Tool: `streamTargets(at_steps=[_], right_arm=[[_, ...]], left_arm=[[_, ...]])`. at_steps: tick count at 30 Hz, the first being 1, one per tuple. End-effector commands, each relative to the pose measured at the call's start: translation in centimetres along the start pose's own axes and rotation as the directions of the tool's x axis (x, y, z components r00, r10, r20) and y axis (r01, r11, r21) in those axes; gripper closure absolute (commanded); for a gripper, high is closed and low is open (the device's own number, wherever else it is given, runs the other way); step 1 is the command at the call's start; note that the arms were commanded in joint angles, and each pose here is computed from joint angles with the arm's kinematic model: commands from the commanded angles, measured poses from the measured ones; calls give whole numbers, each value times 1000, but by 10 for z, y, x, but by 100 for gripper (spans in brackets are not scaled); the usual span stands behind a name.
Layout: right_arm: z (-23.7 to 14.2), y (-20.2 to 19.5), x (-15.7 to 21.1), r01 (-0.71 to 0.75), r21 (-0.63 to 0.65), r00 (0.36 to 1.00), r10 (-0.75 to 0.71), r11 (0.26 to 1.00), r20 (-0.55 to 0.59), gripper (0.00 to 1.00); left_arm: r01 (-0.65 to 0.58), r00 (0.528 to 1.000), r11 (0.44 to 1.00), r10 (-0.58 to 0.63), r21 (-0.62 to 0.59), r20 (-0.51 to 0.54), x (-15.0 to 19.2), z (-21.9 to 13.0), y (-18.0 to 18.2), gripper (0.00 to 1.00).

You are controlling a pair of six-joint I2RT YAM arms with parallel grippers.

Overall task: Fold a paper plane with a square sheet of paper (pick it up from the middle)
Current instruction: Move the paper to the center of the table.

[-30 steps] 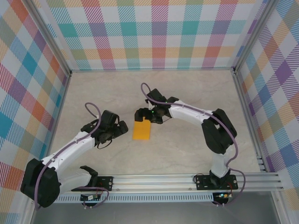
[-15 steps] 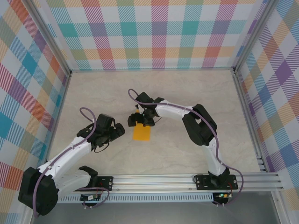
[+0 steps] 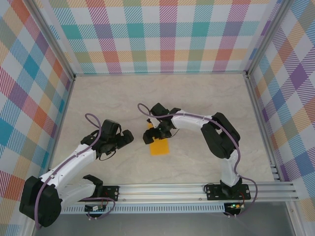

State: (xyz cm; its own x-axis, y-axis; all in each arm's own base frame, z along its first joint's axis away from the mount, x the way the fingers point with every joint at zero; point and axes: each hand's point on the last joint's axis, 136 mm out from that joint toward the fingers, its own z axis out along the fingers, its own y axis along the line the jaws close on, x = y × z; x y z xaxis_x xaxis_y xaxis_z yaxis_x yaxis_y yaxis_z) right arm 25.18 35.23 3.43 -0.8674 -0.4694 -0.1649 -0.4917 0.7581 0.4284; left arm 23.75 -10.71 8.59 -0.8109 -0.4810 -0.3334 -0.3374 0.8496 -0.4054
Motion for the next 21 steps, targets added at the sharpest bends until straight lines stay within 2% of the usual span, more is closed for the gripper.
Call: streamTargets(at_steps=[1, 4, 8, 11, 14, 19, 21], right_arm=[[-14, -1, 16, -36, 19, 999, 36, 999, -18, 12], [-42, 1, 2, -146, 30, 984, 142, 989, 109, 12], [-75, -8, 11, -309, 19, 932, 299, 951, 208, 12], [-83, -19, 29, -427, 1, 884, 417, 904, 211, 14], [-85, -30, 45, -501, -11, 845, 492, 865, 207, 20], [-78, -38, 59, -547, -71, 818, 551, 834, 167, 30], [-72, -39, 64, -559, -94, 812, 567, 824, 141, 33]], left_arm=[[-19, 1000, 993, 20, 113, -14, -3, -1, -21, 1], [-26, 999, 980, 32, 199, -26, -2, -1, -40, 5], [-44, 998, 950, 52, 310, -18, -2, -3, -71, 11], [-62, 997, 931, 76, 360, -25, 3, 1, -93, 17], [-76, 993, 911, 107, 406, -54, 13, 10, -118, 25], [-114, 980, 910, 170, 398, -108, 30, 35, -148, 41], [-118, 976, 912, 179, 394, -122, 31, 44, -156, 44]])
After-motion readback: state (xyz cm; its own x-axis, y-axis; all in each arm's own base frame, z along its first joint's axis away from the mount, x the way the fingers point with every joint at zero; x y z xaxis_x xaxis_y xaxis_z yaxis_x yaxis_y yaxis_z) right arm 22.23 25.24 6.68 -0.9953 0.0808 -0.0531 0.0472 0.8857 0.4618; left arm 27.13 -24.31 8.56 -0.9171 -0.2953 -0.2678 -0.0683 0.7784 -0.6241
